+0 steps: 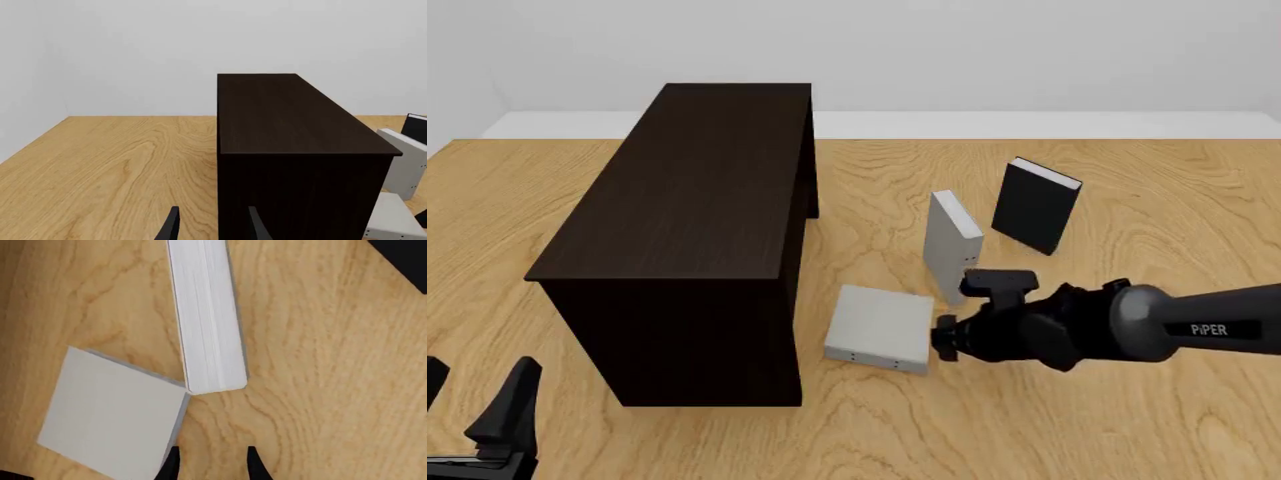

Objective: Pick up the book on the right and place it under the cabinet shelf.

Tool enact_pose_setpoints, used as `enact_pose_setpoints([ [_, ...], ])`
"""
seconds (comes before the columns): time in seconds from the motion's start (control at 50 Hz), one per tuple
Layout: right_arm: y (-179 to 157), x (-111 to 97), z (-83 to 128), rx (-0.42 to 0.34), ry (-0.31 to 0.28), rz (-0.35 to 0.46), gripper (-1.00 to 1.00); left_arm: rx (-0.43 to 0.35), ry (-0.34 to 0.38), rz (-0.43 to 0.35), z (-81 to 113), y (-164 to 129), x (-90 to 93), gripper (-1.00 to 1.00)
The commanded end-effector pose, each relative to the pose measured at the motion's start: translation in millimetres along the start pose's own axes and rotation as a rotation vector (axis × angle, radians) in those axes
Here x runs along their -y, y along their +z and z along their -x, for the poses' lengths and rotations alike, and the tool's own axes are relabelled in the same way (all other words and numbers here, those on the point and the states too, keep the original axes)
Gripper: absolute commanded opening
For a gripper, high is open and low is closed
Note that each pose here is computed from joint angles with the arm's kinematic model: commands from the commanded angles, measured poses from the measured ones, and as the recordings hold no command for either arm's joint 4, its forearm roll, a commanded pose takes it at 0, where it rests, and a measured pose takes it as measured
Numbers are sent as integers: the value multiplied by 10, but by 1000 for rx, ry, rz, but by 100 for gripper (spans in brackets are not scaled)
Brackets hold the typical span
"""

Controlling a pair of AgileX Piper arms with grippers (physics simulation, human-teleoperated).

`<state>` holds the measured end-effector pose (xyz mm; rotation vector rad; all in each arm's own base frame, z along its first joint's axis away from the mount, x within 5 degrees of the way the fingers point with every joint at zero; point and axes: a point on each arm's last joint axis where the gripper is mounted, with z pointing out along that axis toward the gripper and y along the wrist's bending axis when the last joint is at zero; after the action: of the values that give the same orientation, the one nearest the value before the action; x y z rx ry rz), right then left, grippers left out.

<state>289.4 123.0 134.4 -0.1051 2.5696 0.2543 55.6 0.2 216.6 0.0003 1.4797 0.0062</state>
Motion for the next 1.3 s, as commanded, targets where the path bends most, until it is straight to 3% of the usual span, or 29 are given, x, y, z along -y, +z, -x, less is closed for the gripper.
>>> enact_pose_setpoints([
  [0.02, 202, -434, 2, 73, 245, 141, 100, 0, 0, 0, -7, 1, 0, 100],
  [0.42, 147, -751, 164, 88, 173, 192, 100, 0, 0, 0, -8, 1, 0, 100],
  [0.8, 62, -1161, 82, 75, 104, 268, 100, 0, 0, 0, -7, 1, 0, 100],
  [1.3, 45, -1455, 211, 94, 48, 312, 100, 0, 0, -1, -8, 1, 0, 100],
])
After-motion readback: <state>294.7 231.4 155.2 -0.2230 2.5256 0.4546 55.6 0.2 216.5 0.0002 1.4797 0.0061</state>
